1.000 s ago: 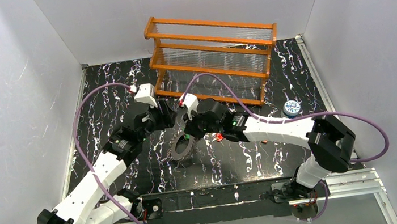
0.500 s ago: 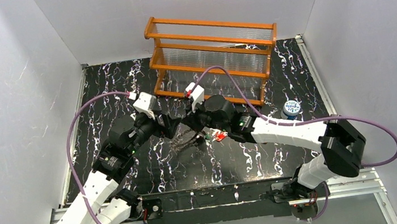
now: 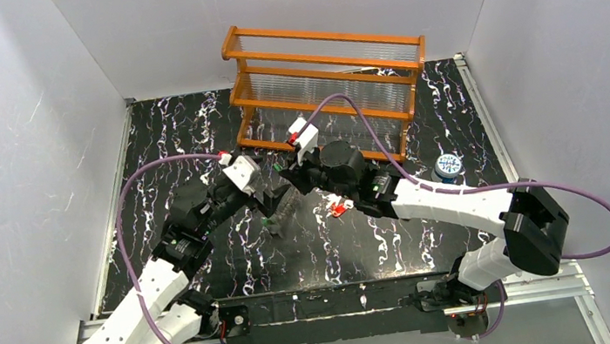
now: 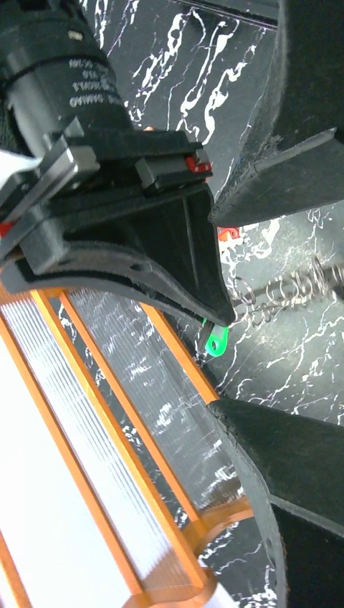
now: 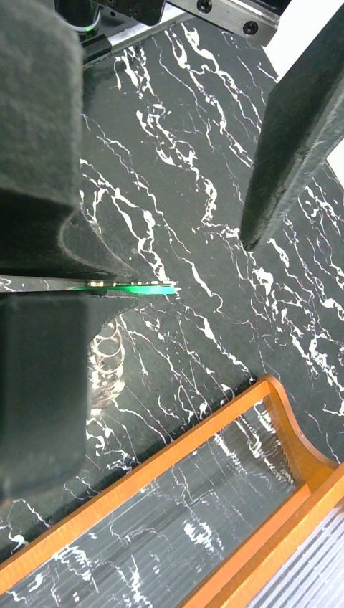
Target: Remove the keys from the keyring
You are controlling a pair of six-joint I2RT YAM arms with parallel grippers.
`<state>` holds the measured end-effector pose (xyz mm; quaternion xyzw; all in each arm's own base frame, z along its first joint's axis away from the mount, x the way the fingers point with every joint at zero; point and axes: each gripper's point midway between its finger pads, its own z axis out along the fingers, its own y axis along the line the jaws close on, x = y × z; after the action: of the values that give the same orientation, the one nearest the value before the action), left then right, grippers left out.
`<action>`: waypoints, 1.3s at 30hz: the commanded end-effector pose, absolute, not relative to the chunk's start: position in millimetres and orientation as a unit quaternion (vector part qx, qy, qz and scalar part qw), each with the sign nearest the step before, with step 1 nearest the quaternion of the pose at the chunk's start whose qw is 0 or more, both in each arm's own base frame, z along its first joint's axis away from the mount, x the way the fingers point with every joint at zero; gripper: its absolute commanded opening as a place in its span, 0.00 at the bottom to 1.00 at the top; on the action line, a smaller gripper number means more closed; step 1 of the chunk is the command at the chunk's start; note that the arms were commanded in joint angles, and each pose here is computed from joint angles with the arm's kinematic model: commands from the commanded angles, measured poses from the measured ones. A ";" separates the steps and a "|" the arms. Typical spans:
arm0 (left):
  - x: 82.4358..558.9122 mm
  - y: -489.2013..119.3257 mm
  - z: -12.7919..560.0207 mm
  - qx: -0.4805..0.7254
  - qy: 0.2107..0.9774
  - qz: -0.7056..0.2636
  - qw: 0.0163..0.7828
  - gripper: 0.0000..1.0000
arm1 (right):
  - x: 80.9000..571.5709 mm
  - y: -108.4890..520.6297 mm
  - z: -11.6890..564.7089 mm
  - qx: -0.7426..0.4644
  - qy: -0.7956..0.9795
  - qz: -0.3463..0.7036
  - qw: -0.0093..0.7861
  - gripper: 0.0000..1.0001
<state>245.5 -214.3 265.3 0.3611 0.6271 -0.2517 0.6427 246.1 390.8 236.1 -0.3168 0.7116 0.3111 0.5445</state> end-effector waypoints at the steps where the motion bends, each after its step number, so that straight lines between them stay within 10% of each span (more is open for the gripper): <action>1: 234.1 -224.8 261.9 0.413 0.580 -0.264 0.651 0.85 | 255.9 390.9 294.0 -0.299 0.664 0.322 0.605 0.01; 39: 197.4 -230.9 226.7 0.439 0.583 -0.323 0.603 0.68 | 202.3 381.0 293.7 -0.362 0.630 0.400 0.559 0.01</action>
<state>202.0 -234.4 220.7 0.4212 0.5994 -0.3372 0.5913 209.6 380.1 257.5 -0.3620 0.6732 0.3677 0.5297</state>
